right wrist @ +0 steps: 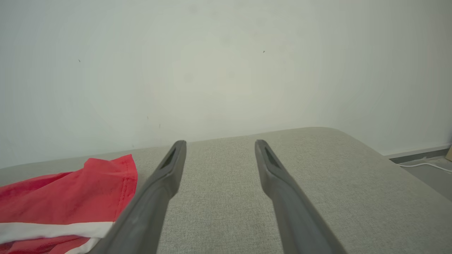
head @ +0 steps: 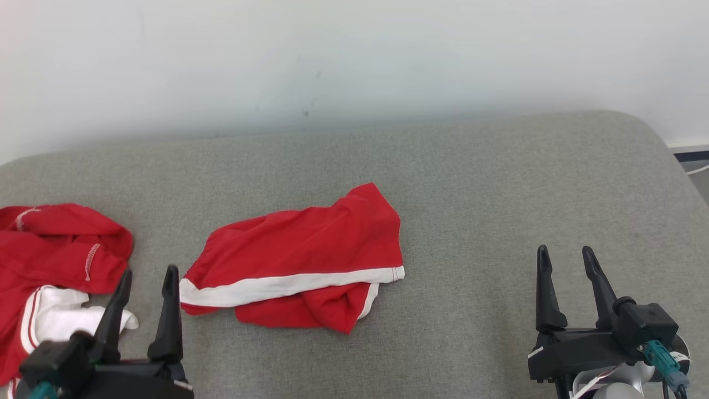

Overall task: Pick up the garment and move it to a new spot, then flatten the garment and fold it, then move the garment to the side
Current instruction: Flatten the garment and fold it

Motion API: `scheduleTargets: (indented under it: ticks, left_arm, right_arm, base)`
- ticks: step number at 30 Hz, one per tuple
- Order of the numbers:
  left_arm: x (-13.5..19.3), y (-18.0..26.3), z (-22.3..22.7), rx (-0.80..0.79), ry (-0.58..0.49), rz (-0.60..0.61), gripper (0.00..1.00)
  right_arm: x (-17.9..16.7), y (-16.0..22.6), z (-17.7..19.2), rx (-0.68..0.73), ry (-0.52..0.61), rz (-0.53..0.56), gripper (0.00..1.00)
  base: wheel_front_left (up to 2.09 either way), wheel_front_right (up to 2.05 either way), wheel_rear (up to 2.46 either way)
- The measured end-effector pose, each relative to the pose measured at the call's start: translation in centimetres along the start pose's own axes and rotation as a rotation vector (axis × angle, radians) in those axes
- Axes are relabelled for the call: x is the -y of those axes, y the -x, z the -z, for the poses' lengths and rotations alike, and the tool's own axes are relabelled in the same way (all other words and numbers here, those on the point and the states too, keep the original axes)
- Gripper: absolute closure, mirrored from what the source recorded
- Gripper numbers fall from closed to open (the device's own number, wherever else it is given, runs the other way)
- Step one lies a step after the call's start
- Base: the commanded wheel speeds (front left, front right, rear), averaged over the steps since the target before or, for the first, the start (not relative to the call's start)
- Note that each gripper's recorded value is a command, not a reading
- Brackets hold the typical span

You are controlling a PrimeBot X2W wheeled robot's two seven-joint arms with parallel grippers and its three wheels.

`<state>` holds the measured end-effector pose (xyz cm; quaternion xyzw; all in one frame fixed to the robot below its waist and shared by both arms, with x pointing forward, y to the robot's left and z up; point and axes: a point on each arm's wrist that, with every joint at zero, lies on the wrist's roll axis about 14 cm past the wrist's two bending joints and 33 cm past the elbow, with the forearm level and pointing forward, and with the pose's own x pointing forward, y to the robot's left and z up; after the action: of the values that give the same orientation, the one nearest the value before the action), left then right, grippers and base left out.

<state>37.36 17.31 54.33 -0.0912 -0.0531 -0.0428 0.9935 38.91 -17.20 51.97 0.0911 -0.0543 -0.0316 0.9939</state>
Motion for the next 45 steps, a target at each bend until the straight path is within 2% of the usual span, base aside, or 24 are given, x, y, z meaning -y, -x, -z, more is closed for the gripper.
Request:
scheduleTargets:
  ticks: [4, 9, 27, 33, 41, 45]
  left_arm:
    - [0.0, 1.1, -0.3, 0.048, 0.004, -0.014, 0.0]
    - [-0.1, 2.4, 0.9, 0.012, -0.003, -0.027, 0.0]
    - [-0.6, 2.8, 1.6, -0.004, -0.016, -0.05, 0.0]
    - [-0.7, 2.7, 3.4, -0.068, -0.009, -0.027, 0.0]
    - [-2.8, -1.3, 3.5, -0.161, -0.107, 0.001, 0.0]
    - [-3.6, -2.6, 5.8, -0.302, -0.141, 0.014, 0.0]
  right_arm:
    - [0.3, 0.4, -0.8, 0.02, -0.005, 0.01, 0.0]
    - [0.6, 0.8, -1.7, 0.046, -0.007, 0.018, 0.0]
    - [0.5, 1.1, -1.3, 0.033, -0.01, 0.017, 0.0]
    - [0.3, 1.0, -1.1, 0.031, -0.014, 0.009, 0.0]
    - [0.4, 0.6, -0.5, 0.016, -0.013, 0.012, 0.0]
    - [-0.1, 0.1, 0.0, 0.004, -0.007, -0.002, 0.0]
  base:
    - [0.0, 0.0, 0.0]
    - [0.0, 0.0, 0.0]
    - [0.0, 0.0, 0.0]
    - [0.0, 0.0, 0.0]
    - [0.0, 0.0, 0.0]
    - [0.0, 0.0, 0.0]
